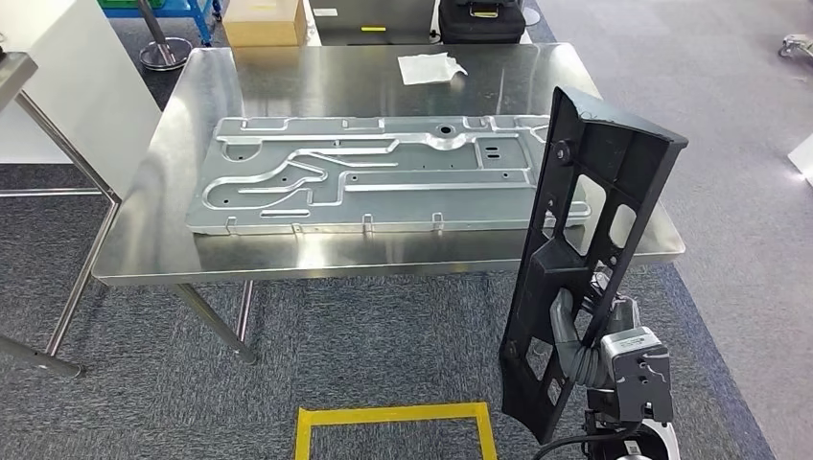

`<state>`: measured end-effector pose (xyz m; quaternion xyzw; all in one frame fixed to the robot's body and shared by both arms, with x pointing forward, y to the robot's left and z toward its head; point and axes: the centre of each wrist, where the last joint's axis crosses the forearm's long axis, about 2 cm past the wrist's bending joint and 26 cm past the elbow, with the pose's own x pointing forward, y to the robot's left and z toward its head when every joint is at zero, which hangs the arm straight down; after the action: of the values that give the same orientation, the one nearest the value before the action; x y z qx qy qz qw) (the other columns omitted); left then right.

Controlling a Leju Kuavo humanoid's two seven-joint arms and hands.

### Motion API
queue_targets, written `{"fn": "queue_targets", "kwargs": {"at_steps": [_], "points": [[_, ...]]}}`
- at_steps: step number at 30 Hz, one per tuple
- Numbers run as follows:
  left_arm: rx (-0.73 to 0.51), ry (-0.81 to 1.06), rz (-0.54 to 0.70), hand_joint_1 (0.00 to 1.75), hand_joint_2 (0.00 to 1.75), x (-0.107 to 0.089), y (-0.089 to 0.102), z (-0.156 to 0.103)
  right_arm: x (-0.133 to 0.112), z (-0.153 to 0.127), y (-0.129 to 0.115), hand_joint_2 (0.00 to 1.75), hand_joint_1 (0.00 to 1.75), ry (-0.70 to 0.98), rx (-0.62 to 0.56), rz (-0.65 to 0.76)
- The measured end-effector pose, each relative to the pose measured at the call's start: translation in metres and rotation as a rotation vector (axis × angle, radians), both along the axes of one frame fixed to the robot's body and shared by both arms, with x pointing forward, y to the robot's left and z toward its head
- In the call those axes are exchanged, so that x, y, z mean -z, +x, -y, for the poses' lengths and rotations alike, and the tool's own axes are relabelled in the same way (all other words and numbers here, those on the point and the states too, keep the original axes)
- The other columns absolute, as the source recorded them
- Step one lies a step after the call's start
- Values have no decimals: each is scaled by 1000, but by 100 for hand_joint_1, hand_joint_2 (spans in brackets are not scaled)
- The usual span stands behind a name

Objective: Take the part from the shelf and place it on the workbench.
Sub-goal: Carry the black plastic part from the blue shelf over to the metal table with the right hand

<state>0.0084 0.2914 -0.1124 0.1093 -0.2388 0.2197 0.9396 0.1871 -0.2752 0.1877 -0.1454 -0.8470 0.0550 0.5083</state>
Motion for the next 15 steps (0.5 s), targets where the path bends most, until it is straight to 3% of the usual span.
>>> {"fn": "queue_targets", "kwargs": {"at_steps": [10, 15], "points": [[3, -12, 6, 0, 0, 0, 2, 1, -1, -1, 2, 175, 175, -26, 21, -25], [-6, -15, 4, 0, 0, 0, 2, 1, -11, -2, 11, 175, 175, -38, -5, 60]]}}
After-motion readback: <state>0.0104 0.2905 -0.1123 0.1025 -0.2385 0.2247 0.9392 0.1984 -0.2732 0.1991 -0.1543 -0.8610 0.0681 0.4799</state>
